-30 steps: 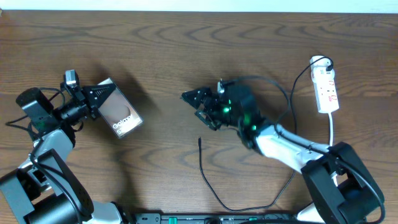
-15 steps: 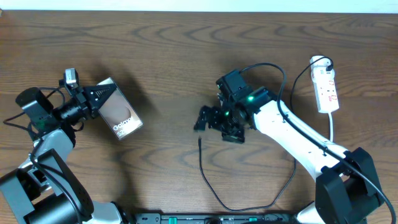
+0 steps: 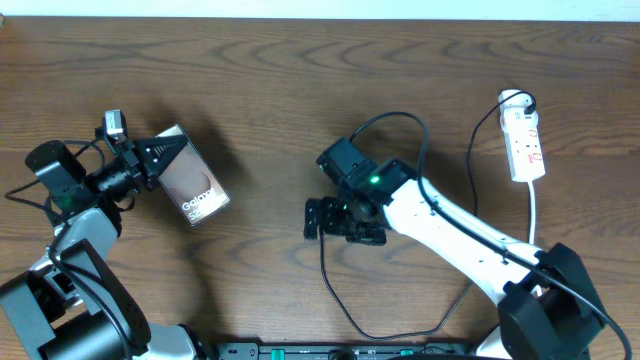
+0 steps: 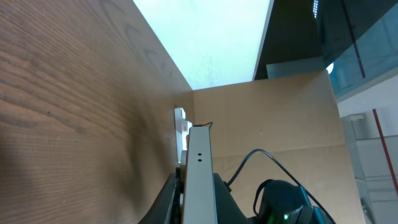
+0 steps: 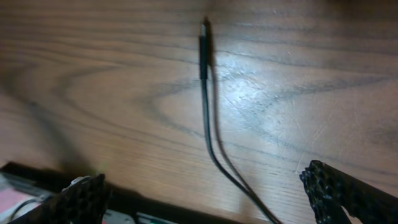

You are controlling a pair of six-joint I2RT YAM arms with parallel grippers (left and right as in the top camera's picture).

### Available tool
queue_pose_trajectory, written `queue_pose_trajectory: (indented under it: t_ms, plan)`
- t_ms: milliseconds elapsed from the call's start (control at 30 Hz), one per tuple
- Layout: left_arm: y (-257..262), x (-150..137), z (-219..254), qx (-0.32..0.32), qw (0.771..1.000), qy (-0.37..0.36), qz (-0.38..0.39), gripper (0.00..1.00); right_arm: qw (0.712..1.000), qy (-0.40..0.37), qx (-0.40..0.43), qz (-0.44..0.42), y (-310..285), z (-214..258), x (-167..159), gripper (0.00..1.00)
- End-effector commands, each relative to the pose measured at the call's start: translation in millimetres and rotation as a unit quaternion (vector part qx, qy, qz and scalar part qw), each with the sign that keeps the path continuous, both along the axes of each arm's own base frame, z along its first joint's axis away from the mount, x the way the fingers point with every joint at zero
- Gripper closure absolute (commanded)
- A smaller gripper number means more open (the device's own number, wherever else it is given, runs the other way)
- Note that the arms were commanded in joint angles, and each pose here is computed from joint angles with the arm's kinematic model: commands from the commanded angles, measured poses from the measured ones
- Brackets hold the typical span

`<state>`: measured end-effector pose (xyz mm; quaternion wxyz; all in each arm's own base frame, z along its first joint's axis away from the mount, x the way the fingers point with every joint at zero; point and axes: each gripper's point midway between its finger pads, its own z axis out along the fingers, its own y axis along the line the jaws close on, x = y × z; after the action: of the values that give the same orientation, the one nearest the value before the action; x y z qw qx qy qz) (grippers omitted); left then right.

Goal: Plug charger to phone and switch on socket
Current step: 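Lower the right gripper onto the black cable's USB-C plug and close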

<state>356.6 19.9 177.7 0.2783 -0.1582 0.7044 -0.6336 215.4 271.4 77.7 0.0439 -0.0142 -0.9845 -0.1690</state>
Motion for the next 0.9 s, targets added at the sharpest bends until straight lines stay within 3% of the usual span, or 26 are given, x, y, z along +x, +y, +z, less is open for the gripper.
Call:
queue_pose_trajectory:
  t_ms: [0,133,300,633,867]
  plan:
    - [-2.2,-5.2,8.4,0.004,1.000,-0.021,-0.014,0.93,0.999,0.009,-0.042,-0.011,-6.0,-20.7,0.2,0.01]
    - [-2.2,-5.2,8.5,0.005,1.000,-0.021,-0.014,0.93,0.997,0.027,-0.072,-0.014,-10.8,-45.0,0.5,0.01]
    - [-2.2,-5.2,8.5,0.005,1.000,-0.021,-0.014,0.92,0.994,0.056,-0.092,-0.012,-10.6,-76.2,-2.0,0.12]
    - [-2.1,-5.0,8.3,0.007,1.000,-0.024,-0.013,0.93,0.995,0.044,-0.083,-0.010,-4.0,-71.7,5.3,0.14]
    - [-2.1,-5.0,8.3,0.007,1.000,-0.024,-0.013,0.92,0.994,0.028,-0.106,-0.025,-10.9,-74.2,11.2,0.28]
